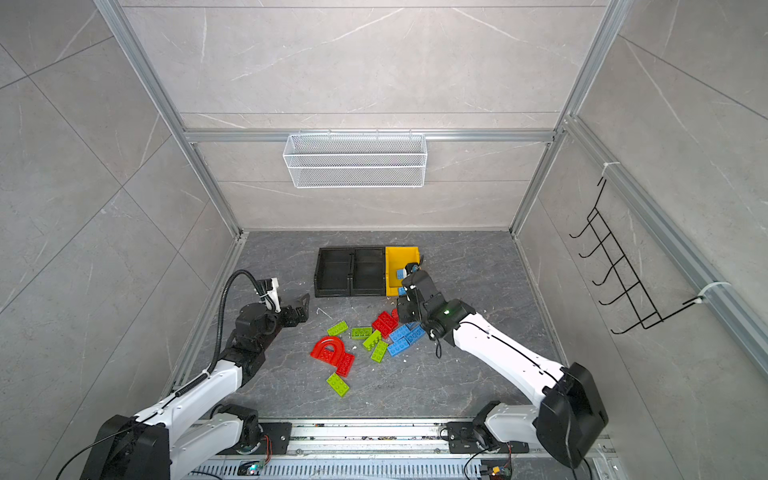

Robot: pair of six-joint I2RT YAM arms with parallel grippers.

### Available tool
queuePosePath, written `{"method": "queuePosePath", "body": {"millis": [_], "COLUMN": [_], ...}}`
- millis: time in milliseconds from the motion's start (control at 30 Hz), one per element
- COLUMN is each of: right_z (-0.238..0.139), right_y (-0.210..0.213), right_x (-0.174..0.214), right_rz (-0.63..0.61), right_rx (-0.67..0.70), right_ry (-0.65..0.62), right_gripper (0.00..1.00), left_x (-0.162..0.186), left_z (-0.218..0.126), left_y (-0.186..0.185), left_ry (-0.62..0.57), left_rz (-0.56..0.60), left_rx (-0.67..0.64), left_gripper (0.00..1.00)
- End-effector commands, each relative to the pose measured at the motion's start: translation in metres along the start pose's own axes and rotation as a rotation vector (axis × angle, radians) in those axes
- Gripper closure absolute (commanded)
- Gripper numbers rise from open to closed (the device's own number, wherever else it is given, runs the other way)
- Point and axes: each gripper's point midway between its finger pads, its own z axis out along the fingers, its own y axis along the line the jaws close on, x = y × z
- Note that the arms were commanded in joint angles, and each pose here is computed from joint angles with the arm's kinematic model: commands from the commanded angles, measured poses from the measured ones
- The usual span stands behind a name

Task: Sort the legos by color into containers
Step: 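Lift the blue brick and carry it over the yellow bin, releasing it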

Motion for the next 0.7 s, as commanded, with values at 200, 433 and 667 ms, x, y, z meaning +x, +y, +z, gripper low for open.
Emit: {"method": "queuePosePath", "body": {"millis": [200,433,667], "right_z": [0.081,0.125,0.149], "right_y": [-0.001,-0.024,-0.032], "right_x": [-0.072,-0.076,-0.079], "right_rz": [0.091,-0.036,-0.115], "right_rx": [-0.183,-0.058,-0.002], "right_ry": [-0.12,-0.061,-0.024], "right_gripper": [0.73,0.72,0.7], "left_x": [-0.019,-0.018,-0.021], "left_z": [-0.002,0.001,-0.003], "left_y": [-0.015,-0.018,-0.015], "left_ry": [-0.057,-0.039,-0.054], "left_rz": [0.033,0.03,0.033], "left_rx": [0.063,0.077,0.059], "left_gripper": [0.0,0.0,0.0]}}
